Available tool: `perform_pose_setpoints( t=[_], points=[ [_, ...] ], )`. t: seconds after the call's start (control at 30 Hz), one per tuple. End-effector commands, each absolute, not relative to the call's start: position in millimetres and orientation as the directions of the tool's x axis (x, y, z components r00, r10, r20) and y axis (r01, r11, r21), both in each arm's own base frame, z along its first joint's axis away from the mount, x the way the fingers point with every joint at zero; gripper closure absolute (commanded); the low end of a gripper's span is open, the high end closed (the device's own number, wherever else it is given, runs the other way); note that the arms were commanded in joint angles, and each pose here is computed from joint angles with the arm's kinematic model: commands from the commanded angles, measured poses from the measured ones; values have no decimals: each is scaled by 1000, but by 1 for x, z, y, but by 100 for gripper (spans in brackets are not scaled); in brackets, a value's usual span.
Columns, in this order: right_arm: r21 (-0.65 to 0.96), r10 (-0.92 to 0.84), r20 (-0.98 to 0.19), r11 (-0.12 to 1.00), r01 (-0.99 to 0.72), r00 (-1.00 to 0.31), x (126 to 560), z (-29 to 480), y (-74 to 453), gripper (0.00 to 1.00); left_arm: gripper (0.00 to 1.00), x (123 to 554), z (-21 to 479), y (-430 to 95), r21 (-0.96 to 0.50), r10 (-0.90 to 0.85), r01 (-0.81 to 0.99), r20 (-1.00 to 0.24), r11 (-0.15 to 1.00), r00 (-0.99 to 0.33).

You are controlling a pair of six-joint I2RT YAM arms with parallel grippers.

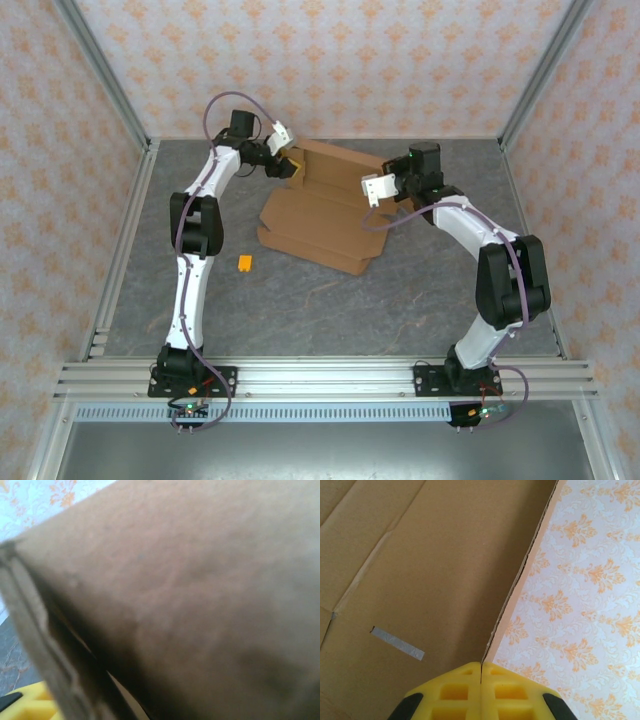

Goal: Fold the paper box

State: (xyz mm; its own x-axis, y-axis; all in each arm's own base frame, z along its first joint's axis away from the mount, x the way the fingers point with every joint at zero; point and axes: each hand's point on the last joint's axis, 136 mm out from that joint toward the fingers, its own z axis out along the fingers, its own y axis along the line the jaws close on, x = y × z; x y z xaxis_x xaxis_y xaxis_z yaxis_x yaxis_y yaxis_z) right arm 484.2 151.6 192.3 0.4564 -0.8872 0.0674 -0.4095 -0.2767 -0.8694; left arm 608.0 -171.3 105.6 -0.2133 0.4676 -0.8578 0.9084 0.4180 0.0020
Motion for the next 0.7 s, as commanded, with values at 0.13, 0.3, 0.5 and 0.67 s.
perform_pose_setpoints(
  t=[0.13,0.3,0.5,0.67],
  points=[
    [-871,-871,85,-301,-388,484,479,192,161,100,58,624,108,-179,50,461,857,-858,512,-226],
    [-873,-870,83,-299,-386,487,479,195,163,100,62,633,108,-177,42,415,813,-875,581,-251],
    [-874,-872,76,-292,-389,484,479,197,163,100,66,643,107,-171,65,370,741,-893,668,-255],
    [-870,-871,70,-292,-397,487,477,195,163,100,71,652,111,-163,75,309,647,-915,759,-258]
  ],
)
